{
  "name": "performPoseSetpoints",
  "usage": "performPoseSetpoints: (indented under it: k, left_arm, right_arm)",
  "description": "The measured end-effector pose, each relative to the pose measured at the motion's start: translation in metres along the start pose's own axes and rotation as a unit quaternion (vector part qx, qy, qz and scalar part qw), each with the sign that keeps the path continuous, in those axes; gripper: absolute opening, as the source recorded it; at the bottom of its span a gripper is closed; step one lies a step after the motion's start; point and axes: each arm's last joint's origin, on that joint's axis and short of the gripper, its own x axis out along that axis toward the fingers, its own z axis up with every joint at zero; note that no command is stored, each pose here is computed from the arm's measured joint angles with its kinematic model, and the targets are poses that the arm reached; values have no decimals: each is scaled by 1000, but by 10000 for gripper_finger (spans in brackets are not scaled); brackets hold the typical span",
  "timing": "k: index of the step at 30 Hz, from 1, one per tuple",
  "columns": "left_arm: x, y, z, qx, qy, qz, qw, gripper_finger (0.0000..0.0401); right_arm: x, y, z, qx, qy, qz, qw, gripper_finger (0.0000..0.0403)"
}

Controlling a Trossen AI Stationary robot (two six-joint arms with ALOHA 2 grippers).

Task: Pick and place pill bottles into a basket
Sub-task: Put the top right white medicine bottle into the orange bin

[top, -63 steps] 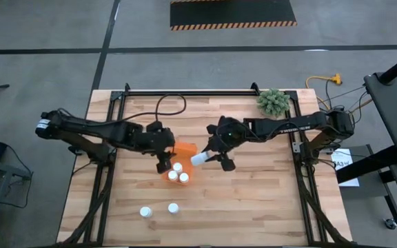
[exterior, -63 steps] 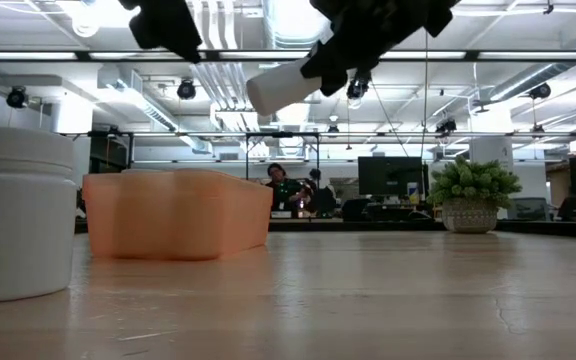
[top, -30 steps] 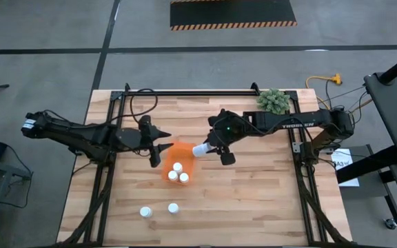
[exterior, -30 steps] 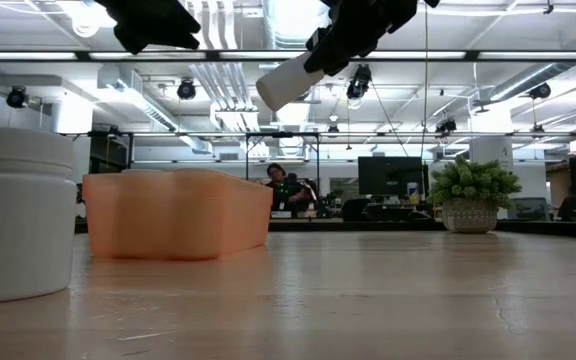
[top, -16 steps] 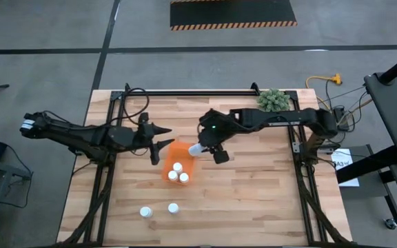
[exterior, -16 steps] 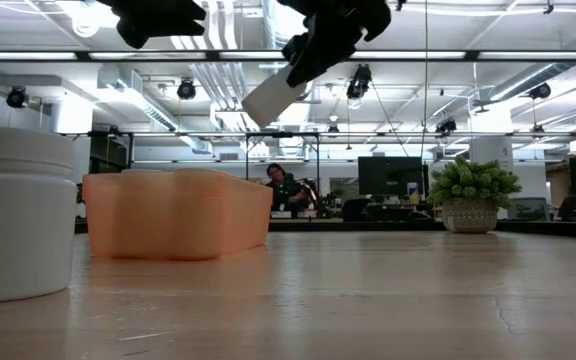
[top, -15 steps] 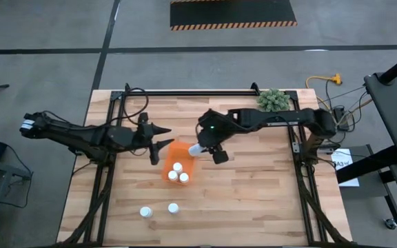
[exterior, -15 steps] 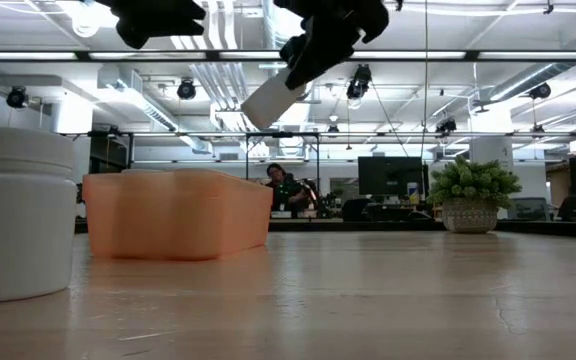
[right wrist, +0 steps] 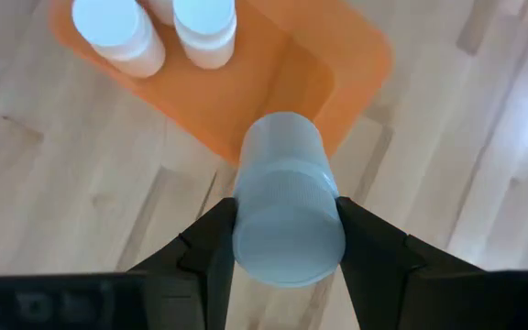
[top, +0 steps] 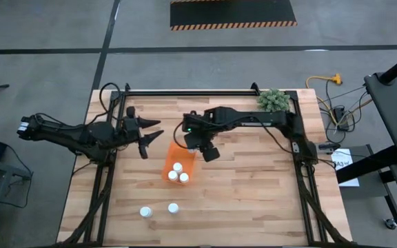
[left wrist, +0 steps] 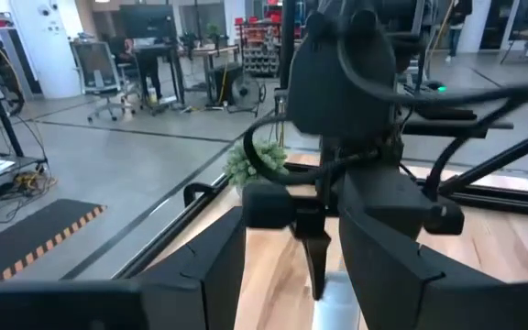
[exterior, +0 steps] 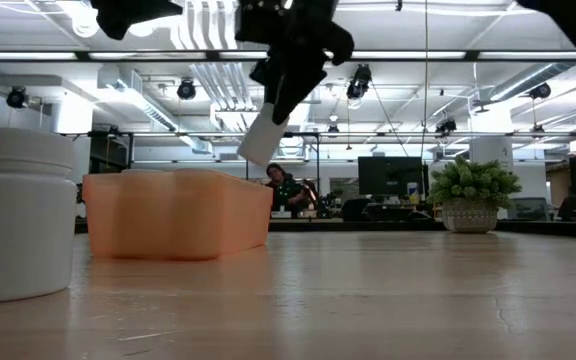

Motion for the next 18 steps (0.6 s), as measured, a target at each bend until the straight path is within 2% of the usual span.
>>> performPoseSetpoints:
  k: [7,11,18]
  left_arm:
    - [-3,2,-22,6,20,-1,1000,160]
    - [-3,2,-33,-13,30,-3,999,160]
    - [-2,2,-39,-14,33,-16,999,160]
  right_arm:
    - [5,-7,12,-15,37,-9,999,147]
    - [6,-8,17,-19,43,-4,999,147]
    - [25,-7,19,-37,62,10,997,147]
